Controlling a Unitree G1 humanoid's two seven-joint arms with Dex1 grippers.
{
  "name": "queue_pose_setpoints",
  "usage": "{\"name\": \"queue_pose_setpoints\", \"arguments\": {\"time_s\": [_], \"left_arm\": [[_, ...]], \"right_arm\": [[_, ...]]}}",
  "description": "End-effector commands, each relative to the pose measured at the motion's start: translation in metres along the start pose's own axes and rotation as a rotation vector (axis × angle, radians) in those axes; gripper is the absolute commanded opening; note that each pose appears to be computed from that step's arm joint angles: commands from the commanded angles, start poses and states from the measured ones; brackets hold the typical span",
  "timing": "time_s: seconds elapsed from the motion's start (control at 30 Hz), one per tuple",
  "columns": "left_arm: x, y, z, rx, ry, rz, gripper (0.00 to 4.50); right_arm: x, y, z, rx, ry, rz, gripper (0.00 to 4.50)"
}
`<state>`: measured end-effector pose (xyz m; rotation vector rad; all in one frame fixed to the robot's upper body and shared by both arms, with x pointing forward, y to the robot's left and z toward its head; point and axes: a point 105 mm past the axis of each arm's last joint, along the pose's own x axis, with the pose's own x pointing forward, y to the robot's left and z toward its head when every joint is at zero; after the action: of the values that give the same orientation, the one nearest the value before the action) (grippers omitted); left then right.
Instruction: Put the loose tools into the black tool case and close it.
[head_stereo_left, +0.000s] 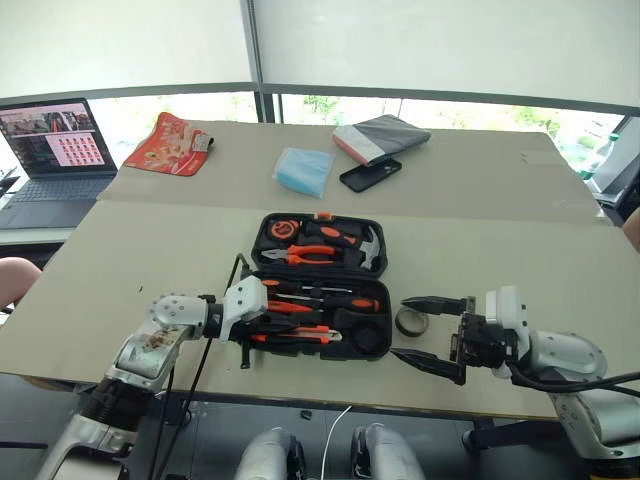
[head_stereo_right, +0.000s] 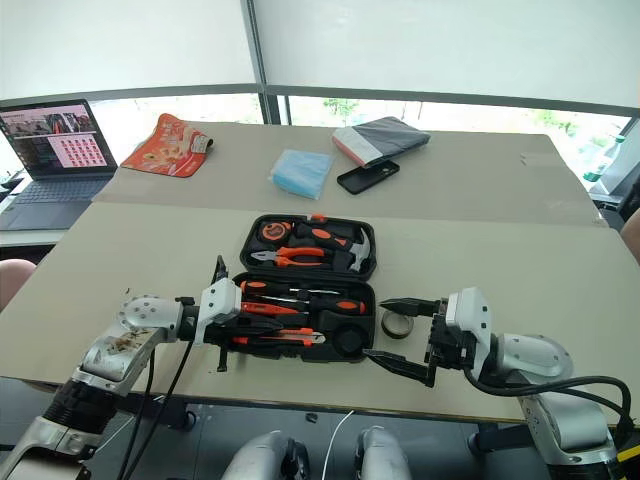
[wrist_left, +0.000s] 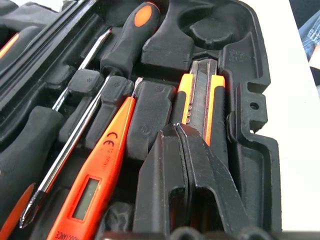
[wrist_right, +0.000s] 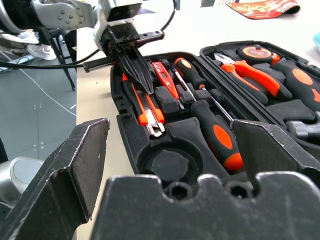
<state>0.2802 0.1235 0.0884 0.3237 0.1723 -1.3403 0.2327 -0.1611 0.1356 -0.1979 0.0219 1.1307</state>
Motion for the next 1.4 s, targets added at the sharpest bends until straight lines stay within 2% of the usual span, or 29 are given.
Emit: {"name": "queue_pose_setpoints", "arguments": {"time_s": [0.03, 0.23, 0.37, 0.5, 0.7, 0.8, 0.97, 1.03, 1.17, 1.27, 1.4], "left_arm": [[-0.024, 0.011, 0.030, 0.061, -0.181, 0.079, 0.78], [-0.078, 0.005, 0.034, 0.108, -0.215, 0.107, 2.79], [-0.107, 0.000, 0.015, 0.035, -0.148, 0.125, 4.38], [-0.109, -0.006, 0.015, -0.010, -0.195, 0.109, 4.47], [-0.076, -0.013, 0.048, 0.075, -0.319, 0.009, 4.47], [-0.060, -0.020, 0.055, 0.059, -0.343, -0.067, 4.47], [-0.047, -0.025, 0.055, 0.076, -0.348, -0.115, 4.47], [-0.045, -0.025, 0.055, 0.083, -0.354, -0.120, 4.47], [-0.044, -0.023, 0.054, 0.101, -0.357, -0.102, 4.47], [-0.046, -0.020, 0.053, 0.101, -0.354, -0.095, 4.50], [-0.045, -0.020, 0.053, 0.101, -0.355, -0.097, 4.50]], "right_arm": [[-0.030, -0.011, -0.003, -0.040, 0.055, -0.122, 4.50], [-0.084, -0.011, -0.034, -0.053, 0.173, -0.268, 4.50], [-0.105, -0.001, -0.056, -0.128, 0.306, -0.246, 4.50], [-0.095, -0.003, -0.049, -0.166, 0.300, -0.208, 4.50], [-0.047, -0.011, -0.014, -0.165, 0.269, -0.056, 4.50], [-0.027, -0.007, -0.016, -0.176, 0.386, 0.083, 4.50], [-0.011, -0.018, -0.022, -0.197, 0.513, 0.139, 4.50], [-0.005, -0.025, -0.026, -0.263, 0.572, 0.151, 4.50], [0.010, -0.032, -0.031, -0.294, 0.594, 0.156, 4.50], [0.015, -0.034, -0.035, -0.298, 0.614, 0.165, 3.81], [0.017, -0.033, -0.037, -0.311, 0.624, 0.189, 2.44]]}}
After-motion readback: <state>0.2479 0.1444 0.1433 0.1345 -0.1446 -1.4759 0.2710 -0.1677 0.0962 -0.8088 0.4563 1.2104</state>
